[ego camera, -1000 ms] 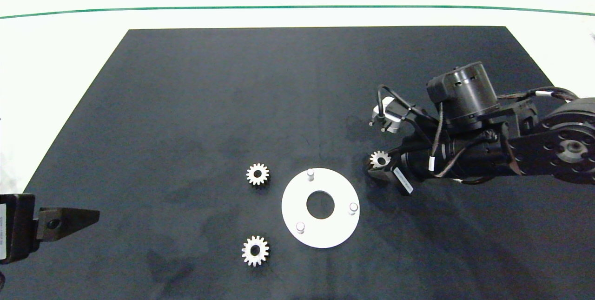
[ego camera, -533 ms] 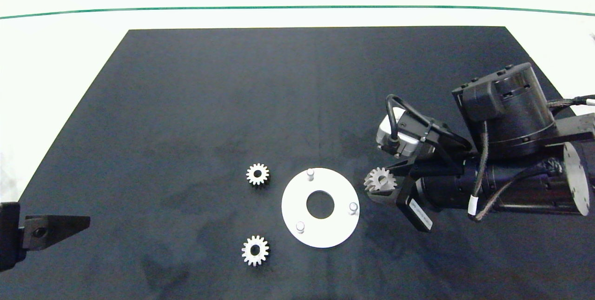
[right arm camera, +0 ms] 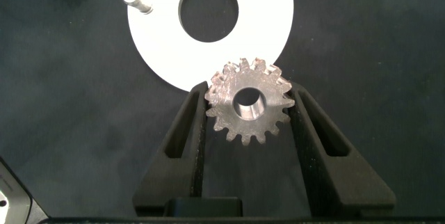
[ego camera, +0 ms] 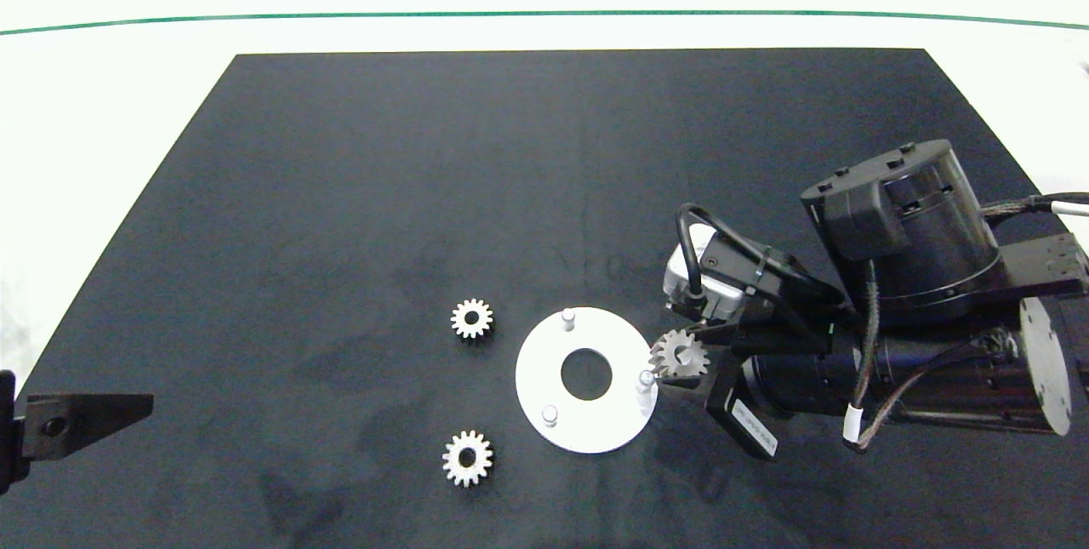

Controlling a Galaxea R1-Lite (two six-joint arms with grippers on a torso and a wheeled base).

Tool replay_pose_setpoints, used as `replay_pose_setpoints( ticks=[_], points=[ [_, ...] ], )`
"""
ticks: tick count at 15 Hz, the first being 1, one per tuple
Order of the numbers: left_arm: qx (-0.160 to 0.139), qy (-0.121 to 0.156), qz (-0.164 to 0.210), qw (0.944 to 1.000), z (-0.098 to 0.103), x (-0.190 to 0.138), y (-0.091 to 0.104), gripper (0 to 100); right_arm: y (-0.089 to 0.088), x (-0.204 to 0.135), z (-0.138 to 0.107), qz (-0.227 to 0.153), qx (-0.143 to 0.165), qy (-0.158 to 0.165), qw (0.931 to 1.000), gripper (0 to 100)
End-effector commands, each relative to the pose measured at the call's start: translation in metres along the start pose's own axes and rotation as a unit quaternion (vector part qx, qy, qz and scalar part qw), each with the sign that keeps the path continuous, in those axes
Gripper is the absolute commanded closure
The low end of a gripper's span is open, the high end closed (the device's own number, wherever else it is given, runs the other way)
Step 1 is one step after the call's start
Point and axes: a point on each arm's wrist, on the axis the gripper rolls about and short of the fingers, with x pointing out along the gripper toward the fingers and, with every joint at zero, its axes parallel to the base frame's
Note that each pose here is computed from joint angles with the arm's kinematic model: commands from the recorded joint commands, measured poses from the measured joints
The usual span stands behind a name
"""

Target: Install three planetary gears onto the carrier pins

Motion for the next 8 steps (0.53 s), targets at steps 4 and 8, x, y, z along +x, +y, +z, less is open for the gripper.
replay_pose_setpoints(
  ticks=[4,8],
  points=[
    [-0.001,0.001,0.002,1.0,0.0,0.0,0.0,0,0.002,0.02,-0.001,0.004,-0.003,0.023,0.9997,81],
    [0.004,0.002,0.002,1.0,0.0,0.0,0.0,0,0.002,0.028,-0.001,0.002,-0.001,0.019,0.9998,81]
  ],
)
